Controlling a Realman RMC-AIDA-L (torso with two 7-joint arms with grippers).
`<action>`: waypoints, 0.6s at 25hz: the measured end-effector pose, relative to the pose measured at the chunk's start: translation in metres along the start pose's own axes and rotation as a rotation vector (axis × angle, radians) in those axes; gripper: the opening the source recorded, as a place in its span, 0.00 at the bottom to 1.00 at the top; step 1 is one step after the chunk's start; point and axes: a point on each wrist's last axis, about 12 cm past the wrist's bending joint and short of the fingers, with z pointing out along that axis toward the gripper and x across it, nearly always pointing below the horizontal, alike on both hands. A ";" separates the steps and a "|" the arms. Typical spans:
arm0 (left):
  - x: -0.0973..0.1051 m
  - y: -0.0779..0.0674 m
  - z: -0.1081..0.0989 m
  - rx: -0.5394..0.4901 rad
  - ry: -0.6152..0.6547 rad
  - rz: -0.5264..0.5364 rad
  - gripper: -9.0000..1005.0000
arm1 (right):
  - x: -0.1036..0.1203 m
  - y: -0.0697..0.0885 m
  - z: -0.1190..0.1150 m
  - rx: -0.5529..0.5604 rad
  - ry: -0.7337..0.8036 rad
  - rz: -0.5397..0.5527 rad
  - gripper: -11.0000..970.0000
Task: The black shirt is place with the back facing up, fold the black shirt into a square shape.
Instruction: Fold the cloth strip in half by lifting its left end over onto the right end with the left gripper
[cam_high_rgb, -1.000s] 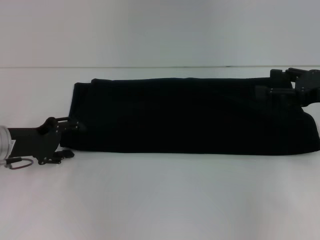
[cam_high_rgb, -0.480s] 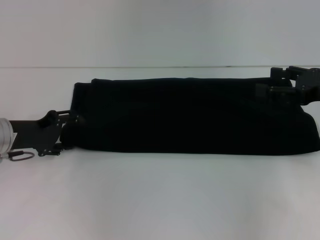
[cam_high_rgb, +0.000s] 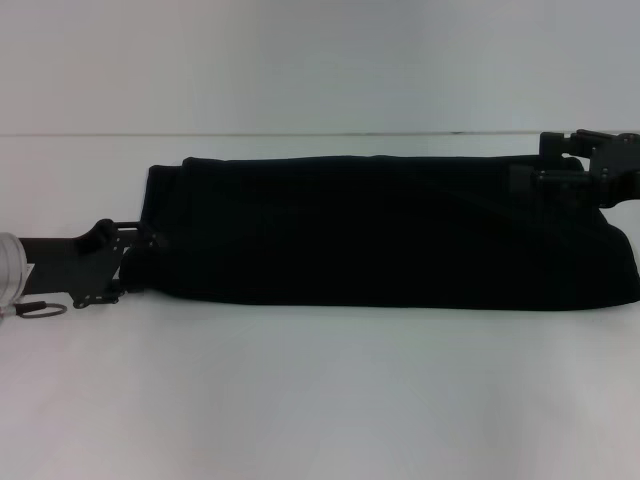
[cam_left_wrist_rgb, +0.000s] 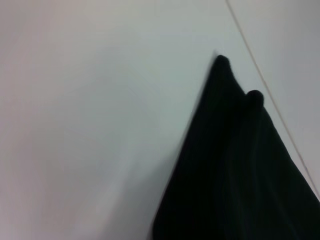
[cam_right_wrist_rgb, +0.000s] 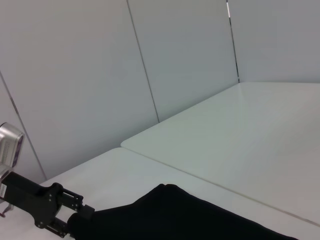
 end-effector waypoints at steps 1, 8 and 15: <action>0.000 0.000 0.000 0.001 -0.001 0.006 0.77 | 0.000 0.000 0.000 0.000 0.000 0.000 0.96; -0.001 0.002 0.000 -0.009 -0.012 0.029 0.55 | 0.000 0.001 0.002 -0.003 -0.002 -0.002 0.96; 0.002 0.007 0.002 -0.018 -0.007 0.021 0.35 | 0.000 0.001 0.004 0.003 -0.003 -0.013 0.96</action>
